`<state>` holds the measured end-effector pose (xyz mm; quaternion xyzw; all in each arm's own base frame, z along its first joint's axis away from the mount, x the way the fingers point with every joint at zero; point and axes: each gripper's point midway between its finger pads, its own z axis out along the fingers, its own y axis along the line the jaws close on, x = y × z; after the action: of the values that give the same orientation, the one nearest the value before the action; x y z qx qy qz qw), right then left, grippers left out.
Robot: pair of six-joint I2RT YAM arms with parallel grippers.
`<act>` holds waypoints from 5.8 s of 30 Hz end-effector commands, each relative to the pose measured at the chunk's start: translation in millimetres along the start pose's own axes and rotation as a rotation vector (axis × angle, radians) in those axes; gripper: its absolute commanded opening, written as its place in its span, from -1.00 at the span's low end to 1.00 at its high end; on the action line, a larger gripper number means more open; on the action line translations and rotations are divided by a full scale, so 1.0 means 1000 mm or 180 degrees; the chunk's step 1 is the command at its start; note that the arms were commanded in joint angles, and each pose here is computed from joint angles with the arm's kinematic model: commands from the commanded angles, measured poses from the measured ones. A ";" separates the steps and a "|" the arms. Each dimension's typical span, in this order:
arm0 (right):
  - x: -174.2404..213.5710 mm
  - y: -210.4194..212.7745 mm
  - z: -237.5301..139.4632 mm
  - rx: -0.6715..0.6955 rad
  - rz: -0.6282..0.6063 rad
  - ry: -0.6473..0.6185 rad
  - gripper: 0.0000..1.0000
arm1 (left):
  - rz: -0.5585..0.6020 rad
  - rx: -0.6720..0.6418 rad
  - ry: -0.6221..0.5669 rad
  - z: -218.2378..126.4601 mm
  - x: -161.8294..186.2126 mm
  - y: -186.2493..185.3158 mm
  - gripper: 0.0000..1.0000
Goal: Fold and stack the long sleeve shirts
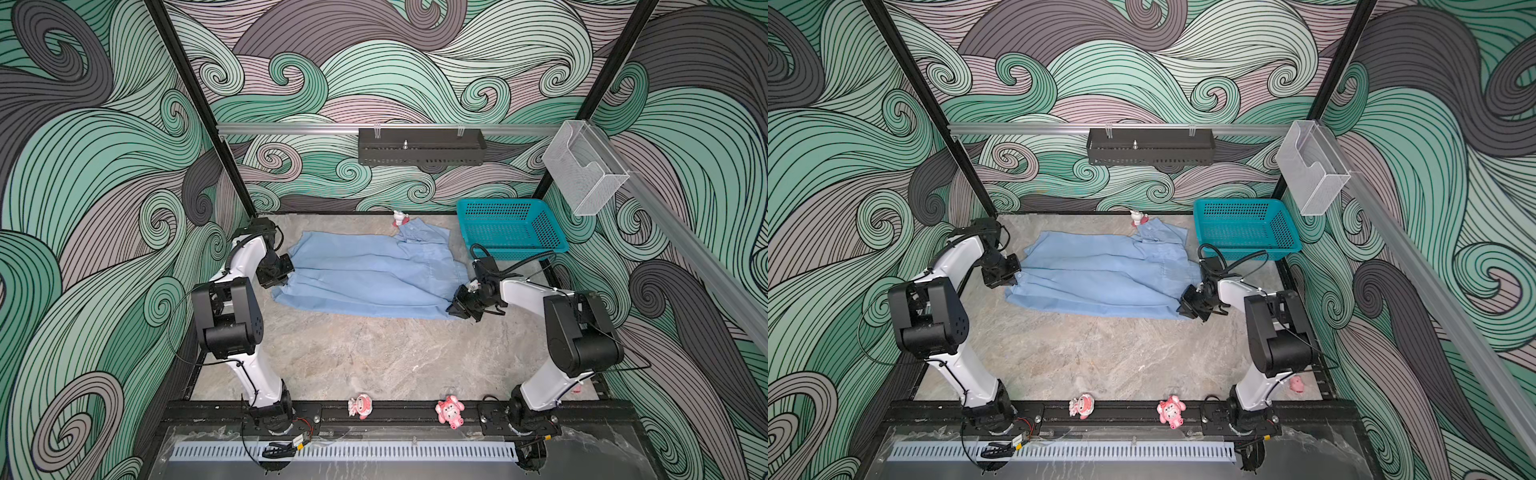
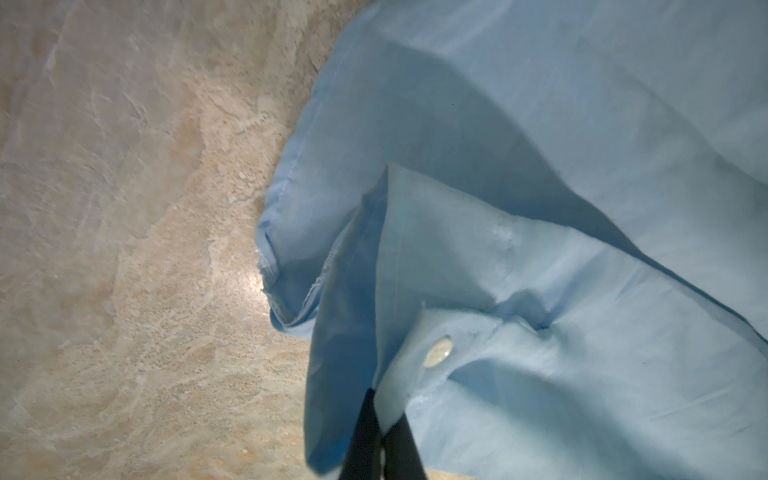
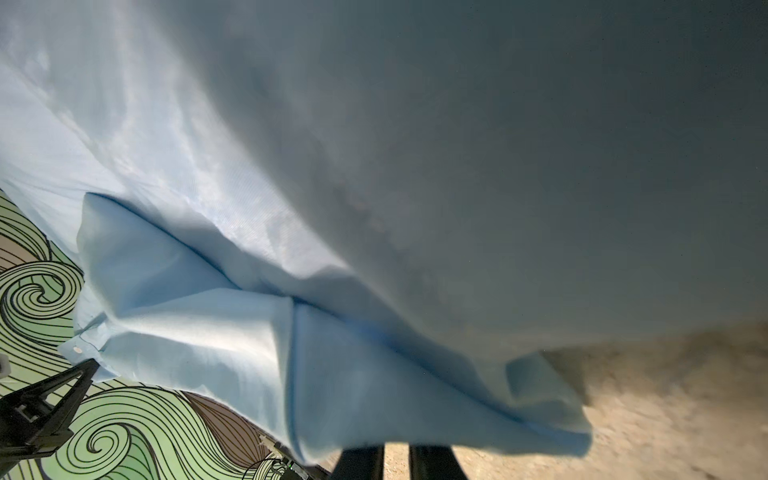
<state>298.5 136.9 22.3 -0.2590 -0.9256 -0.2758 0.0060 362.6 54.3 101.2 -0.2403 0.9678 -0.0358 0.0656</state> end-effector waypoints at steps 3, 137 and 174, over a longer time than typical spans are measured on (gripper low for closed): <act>0.003 -0.006 -0.005 0.0086 -0.0036 -0.0011 -0.72 | 0.0243 0.0053 -0.0343 -0.009 -0.023 -0.015 -1.00; -0.121 0.369 -0.184 -0.1575 -0.2019 -0.1557 -1.00 | -0.0405 0.1540 0.0141 -0.045 -0.067 -0.069 -0.12; -0.114 0.343 -0.155 -0.1308 -0.2132 -0.1301 -1.00 | -0.0452 0.0483 0.0496 0.082 -0.123 -0.027 -0.19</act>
<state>550.3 246.4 293.4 -0.0062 -0.8728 -0.3805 -0.3055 492.2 93.6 39.7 -0.3065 0.9438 -0.1227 0.0153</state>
